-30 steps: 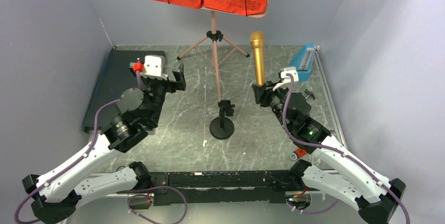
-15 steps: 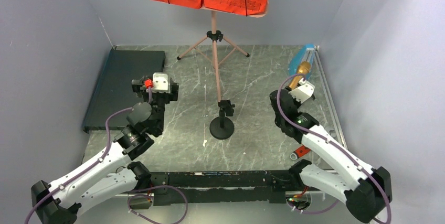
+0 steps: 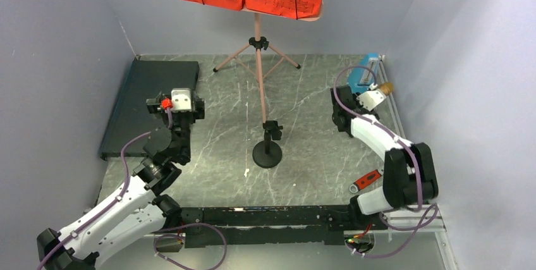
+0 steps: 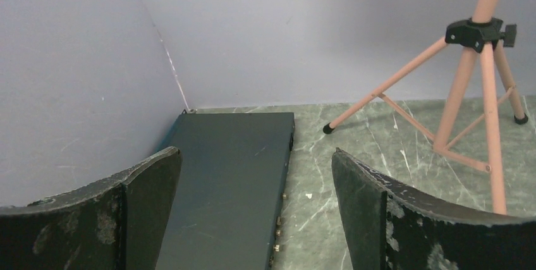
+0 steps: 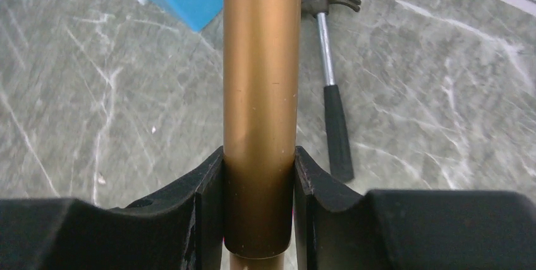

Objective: Pack up the instrument practice props

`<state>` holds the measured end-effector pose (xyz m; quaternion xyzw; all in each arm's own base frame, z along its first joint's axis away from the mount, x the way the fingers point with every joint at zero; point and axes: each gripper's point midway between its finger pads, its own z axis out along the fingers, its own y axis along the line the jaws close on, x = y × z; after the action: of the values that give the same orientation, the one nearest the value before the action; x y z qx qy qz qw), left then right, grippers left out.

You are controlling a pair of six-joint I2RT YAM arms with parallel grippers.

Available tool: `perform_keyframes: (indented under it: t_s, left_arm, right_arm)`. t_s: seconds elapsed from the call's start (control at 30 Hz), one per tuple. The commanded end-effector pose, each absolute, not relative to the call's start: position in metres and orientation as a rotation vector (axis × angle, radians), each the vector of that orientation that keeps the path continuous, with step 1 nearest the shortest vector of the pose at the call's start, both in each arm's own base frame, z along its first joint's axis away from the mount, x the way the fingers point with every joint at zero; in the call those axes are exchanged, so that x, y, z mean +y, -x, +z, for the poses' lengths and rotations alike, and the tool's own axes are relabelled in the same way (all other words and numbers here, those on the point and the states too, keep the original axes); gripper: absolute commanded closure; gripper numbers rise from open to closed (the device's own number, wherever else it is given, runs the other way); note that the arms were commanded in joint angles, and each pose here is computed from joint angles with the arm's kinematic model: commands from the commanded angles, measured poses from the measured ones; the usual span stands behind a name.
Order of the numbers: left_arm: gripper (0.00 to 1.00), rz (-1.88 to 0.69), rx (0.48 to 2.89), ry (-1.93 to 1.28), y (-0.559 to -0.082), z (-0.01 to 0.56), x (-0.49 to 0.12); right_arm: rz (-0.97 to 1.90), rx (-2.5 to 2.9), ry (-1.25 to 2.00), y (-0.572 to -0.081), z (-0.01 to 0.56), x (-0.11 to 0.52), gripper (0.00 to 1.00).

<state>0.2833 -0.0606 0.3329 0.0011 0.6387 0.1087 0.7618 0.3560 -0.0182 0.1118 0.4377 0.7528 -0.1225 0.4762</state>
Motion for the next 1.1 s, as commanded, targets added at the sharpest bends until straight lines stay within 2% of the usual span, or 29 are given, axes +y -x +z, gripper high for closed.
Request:
perform_keyframes:
  t_s: [0.0,0.23,0.53,0.67,0.97,1.07]
  left_arm:
    - [0.07,0.204,1.369,0.053,-0.283,0.344,-0.052]
    - [0.07,0.192,1.400,0.054,-0.287,0.338,-0.052]
    - [0.07,0.185,1.405,0.044,-0.288,0.337,-0.053]
    - [0.07,0.177,1.404,0.043,-0.288,0.337,-0.054]
    - [0.08,0.162,1.412,0.036,-0.289,0.336,-0.056]
    - [0.08,0.161,1.411,0.036,-0.288,0.336,-0.056]
  right_arm:
    - [-0.193,1.754,-1.156,-0.403,0.129,-0.021,1.00]
    - [-0.251,1.809,-1.287,-0.429,0.095,-0.033,1.00]
    - [-0.333,1.858,-1.346,-0.434,0.054,-0.047,0.90]
    - [-0.362,1.891,-1.335,-0.436,0.043,-0.051,0.81]
    - [-0.380,1.904,-1.251,-0.443,0.051,-0.054,0.47]
    - [-0.384,1.905,-1.252,-0.437,0.054,-0.055,0.40]
